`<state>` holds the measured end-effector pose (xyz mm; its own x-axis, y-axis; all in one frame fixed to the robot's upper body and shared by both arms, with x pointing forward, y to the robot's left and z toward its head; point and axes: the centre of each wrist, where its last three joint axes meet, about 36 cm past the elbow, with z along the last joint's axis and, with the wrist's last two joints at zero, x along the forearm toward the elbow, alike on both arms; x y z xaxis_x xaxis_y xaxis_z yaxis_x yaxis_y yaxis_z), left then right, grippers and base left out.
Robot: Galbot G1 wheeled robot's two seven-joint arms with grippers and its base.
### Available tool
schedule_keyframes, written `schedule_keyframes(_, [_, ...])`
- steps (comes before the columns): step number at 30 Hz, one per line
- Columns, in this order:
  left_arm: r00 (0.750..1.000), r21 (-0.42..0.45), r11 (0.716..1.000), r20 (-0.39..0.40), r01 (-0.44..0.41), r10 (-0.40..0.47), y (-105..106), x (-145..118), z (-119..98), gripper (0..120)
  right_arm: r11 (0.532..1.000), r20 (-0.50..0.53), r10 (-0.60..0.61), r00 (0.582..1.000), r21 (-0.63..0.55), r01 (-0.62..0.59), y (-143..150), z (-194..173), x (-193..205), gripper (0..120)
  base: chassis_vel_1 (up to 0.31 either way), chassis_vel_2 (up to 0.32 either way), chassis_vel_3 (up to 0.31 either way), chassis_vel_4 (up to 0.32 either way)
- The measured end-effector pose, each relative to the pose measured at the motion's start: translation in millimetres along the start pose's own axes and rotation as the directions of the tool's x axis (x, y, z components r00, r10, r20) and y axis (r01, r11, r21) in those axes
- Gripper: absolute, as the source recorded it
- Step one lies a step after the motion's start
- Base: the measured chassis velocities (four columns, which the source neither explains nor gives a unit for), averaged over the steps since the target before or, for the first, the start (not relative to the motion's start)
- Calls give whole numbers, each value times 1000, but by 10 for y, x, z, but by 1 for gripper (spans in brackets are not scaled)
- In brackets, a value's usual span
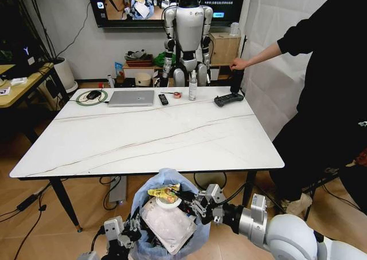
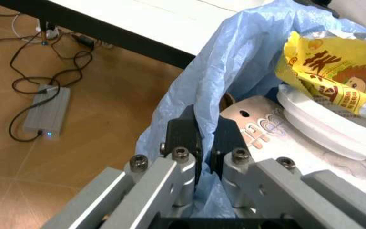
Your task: Pick up the trash bin and place the trash from the table into it.
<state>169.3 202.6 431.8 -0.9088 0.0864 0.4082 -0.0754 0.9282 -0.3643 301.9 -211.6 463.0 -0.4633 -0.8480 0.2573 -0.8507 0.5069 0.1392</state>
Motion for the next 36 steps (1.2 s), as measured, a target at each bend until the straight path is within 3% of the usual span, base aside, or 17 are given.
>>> schedule_keyframes(12, [1000,-1,1000,1,-2,2,2,-4,-5,0,1000,-9,22,1000,18,-22,10,66,-3,37,0,0,0,0])
schedule_keyframes(19, [1000,-7,1000,-6,-3,3,22,-9,12,0,994,65,111,992,-13,-110,-1,-163,9,64,0,0,0,0])
schedule_keyframes(23, [1000,-12,1000,-8,-4,4,34,-13,18,0,970,121,243,962,-44,-240,-83,-216,80,77,0,0,0,0])
schedule_keyframes(28, [1000,-47,999,-9,-6,6,93,6,18,0,899,183,435,881,-39,-436,-313,-67,369,98,0,0,0,0])
schedule_keyframes(29, [1000,-47,999,-9,-6,6,93,6,18,0,899,183,435,881,-39,-436,-313,-67,369,98,0,0,0,0])
schedule_keyframes(32, [1000,-75,997,-2,-22,21,141,-7,37,0,854,321,497,806,-13,-521,-293,250,686,100,0,0,0,0])
schedule_keyframes(33, [1000,-75,997,-2,-22,21,141,-7,37,0,854,321,497,806,-13,-521,-293,250,686,100,0,0,0,0])
schedule_keyframes(36, [1000,-107,994,-2,-25,25,179,-18,89,0,805,325,569,756,-29,-593,-287,555,914,100,0,0,0,0])
